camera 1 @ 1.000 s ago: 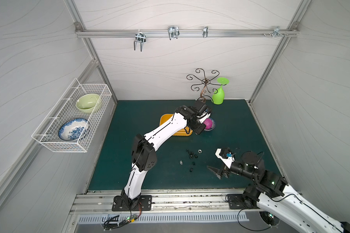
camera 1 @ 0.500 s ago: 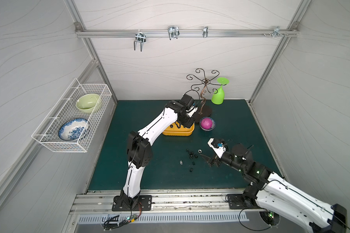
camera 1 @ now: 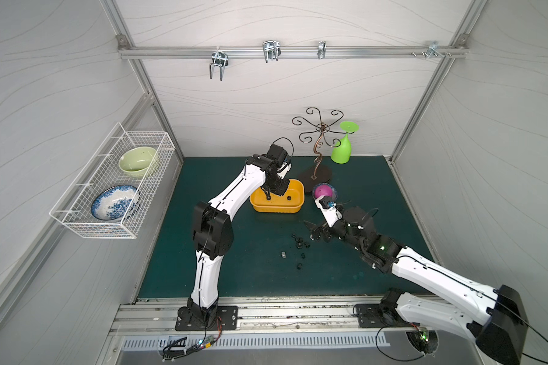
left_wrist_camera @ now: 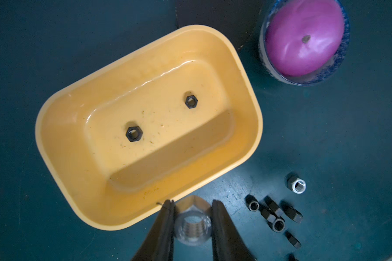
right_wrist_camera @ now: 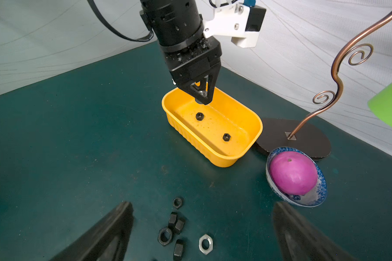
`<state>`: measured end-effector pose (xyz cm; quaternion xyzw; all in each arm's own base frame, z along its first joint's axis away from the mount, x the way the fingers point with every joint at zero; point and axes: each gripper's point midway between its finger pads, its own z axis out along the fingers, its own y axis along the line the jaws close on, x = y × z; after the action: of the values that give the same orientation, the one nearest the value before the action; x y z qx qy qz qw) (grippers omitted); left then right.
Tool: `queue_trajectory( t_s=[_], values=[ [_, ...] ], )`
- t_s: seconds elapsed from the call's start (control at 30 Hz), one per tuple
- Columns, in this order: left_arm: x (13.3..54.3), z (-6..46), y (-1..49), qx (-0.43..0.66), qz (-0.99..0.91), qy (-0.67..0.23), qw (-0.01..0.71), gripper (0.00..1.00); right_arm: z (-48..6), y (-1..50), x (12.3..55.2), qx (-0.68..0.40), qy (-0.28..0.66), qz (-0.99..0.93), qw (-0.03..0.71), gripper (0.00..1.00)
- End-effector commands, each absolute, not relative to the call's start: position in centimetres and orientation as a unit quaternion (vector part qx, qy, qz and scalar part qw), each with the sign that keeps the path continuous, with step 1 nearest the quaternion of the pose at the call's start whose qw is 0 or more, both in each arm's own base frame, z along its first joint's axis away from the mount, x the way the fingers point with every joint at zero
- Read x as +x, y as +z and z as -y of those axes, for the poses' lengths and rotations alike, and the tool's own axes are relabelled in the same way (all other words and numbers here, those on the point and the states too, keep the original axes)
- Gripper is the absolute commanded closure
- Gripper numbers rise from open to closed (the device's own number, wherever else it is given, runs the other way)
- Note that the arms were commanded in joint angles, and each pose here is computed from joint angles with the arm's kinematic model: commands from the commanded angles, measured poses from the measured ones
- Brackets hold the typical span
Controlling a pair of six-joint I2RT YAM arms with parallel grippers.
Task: Put the nuts on the desktop into the storage box
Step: Place the nut in the storage box.
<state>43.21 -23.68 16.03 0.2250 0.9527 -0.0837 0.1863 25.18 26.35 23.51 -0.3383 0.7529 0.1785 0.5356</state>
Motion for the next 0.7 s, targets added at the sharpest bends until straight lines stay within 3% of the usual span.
queue_trajectory(
  t_s=[0.0, 0.67],
  values=[
    [45.3, 23.0, 14.3, 0.215, -0.954, -0.067, 0.196, 0.73, -27.5, 24.0, 25.4, -0.335, 0.193, -0.757, 0.527, 0.01],
    [50.8, 19.7, 7.3, 0.187, -0.964, -0.025, 0.185, 0.73, -33.6, 20.2, 31.0, -0.296, 0.166, -0.804, 0.489, 0.01]
  ],
)
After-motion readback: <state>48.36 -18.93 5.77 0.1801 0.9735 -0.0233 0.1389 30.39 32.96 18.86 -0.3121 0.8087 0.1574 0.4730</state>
